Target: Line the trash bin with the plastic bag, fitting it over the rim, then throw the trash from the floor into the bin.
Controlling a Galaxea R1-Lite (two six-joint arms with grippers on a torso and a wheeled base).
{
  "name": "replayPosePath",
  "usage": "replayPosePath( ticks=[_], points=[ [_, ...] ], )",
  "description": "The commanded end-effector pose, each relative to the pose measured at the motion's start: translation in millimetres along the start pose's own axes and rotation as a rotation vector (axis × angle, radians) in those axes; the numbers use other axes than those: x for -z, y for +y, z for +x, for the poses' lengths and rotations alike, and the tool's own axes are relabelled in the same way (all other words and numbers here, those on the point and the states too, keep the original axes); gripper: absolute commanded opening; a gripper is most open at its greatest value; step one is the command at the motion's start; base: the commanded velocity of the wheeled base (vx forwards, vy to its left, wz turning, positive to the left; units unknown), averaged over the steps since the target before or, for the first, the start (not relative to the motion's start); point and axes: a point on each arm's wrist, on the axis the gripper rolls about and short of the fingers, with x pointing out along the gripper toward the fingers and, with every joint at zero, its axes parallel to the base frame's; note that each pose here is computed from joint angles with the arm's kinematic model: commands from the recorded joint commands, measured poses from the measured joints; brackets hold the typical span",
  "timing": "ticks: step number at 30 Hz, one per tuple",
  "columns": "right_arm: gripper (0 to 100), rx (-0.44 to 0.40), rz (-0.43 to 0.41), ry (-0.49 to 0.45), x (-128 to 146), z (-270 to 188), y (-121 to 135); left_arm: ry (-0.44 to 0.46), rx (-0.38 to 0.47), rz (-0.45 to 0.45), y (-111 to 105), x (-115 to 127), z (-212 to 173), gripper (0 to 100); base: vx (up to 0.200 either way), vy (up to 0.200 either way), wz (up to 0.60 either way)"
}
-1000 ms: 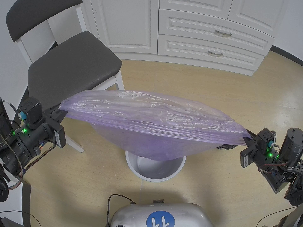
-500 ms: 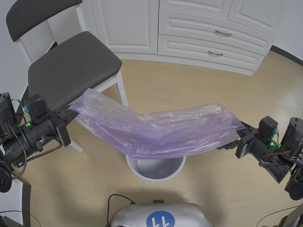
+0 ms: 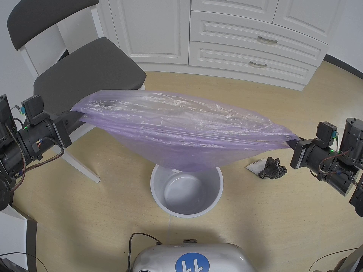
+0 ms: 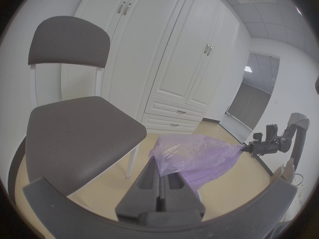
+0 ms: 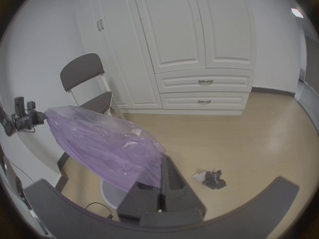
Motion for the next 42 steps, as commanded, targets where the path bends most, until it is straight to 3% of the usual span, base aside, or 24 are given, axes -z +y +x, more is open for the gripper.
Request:
replayPosePath(
  ticks=[1,7,25,29,35,42],
  points=[
    [0,-0.017,0.072,-0.009,-17.6,-3.4,-12.5,0.010,-0.015,-0.057,16.3,0.3,8.3,0,0.000,0.000,0.00],
    [0,-0.090,0.145,0.039,-22.9,-7.8,-20.7,0.026,0.022,-0.100,24.8,1.9,9.1,0,0.000,0.000,0.00],
    [0,-0.078,0.156,0.075,-16.5,-3.3,-34.3,0.044,0.006,-0.109,34.7,7.0,9.8,0,0.000,0.000,0.00],
    [0,-0.071,0.142,0.114,-12.6,-5.2,-34.6,0.054,0.000,-0.108,36.8,10.0,11.1,0,0.000,0.000,0.00],
    [0,-0.068,0.028,0.127,-7.3,-19.4,-36.5,0.054,-0.025,-0.101,43.9,10.7,9.7,0,0.000,0.000,0.00],
    [0,-0.088,0.012,0.118,-7.5,-25.1,-32.2,0.050,-0.010,-0.097,38.0,9.6,7.8,0,0.000,0.000,0.00]
  ],
)
